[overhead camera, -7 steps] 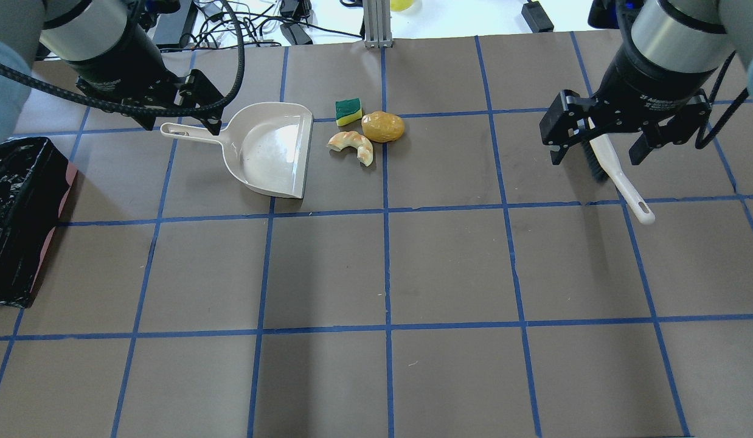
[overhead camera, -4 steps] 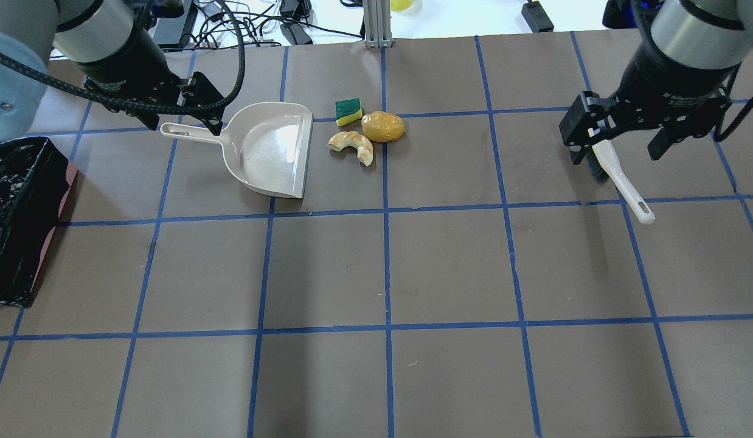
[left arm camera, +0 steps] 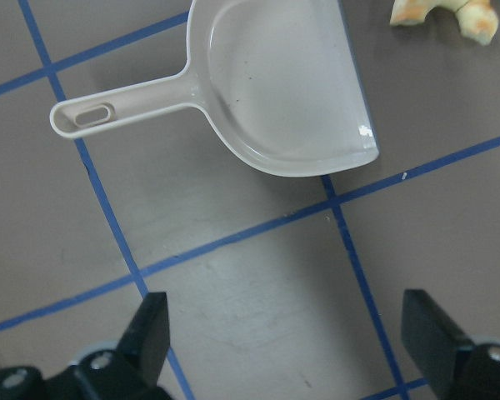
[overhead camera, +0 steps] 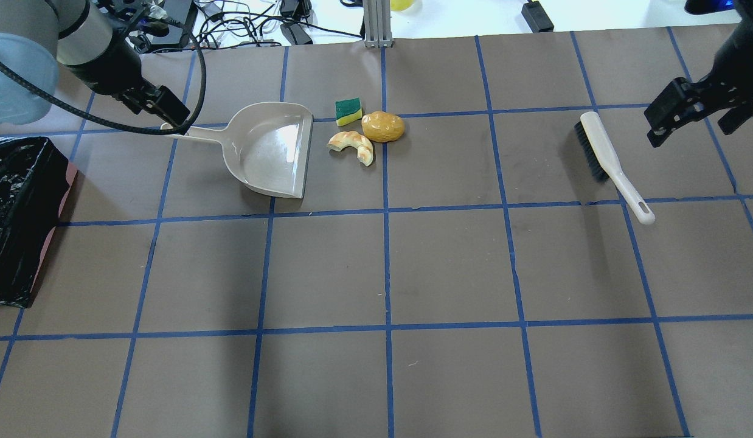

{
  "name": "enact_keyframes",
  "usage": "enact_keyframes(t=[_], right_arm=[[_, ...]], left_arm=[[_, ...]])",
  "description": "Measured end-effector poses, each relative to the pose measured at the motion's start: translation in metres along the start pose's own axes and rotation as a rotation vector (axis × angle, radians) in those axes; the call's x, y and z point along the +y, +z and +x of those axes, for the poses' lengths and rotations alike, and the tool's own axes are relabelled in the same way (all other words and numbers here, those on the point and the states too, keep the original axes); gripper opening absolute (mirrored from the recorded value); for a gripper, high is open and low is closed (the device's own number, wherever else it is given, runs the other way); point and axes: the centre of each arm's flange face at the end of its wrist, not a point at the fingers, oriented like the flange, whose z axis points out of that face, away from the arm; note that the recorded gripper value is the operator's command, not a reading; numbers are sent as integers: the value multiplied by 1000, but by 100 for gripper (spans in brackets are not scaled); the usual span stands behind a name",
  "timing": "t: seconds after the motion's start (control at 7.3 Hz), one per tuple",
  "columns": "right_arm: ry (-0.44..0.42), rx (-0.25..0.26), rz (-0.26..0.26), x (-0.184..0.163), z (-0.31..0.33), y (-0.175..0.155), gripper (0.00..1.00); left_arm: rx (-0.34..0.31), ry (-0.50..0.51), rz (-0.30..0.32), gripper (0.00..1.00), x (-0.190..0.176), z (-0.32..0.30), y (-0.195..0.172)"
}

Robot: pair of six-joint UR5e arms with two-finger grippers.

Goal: Sweep and dump trash into bin
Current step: 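Lower the left gripper to the dustpan handle while the right descends to the brush, then close the left gripper on the dustpan handle while the right gripper grasps the brush handle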

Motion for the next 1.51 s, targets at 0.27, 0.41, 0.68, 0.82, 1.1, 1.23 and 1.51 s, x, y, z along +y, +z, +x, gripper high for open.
enact_keyframes(t=[0.27, 0.41, 0.68, 0.82, 1.1, 1.23, 1.51], right_arm=[[-37, -1, -15, -29, 32, 47, 100], [-46, 0, -16, -43, 41, 79, 100], [-59, -6, -29, -65, 52, 137, 100], [-55, -18, -51, -72, 55, 161, 100], [-48, -38, -86, -85, 62, 203, 100], [-48, -47, -102, -89, 64, 221, 100], [-34, -44, -148, -90, 67, 248, 100]], left_arm=[[-14, 304, -16, 97, -11, -30, 45], [-18, 463, -21, 96, -18, -39, 68], [-24, 690, -23, 87, -28, -53, 109], [-39, 775, -17, 87, -34, -59, 121], [-46, 886, -16, 87, -43, -69, 140], [-38, 906, -19, 88, -45, -72, 149], [-22, 916, -27, 91, -45, -74, 162]])
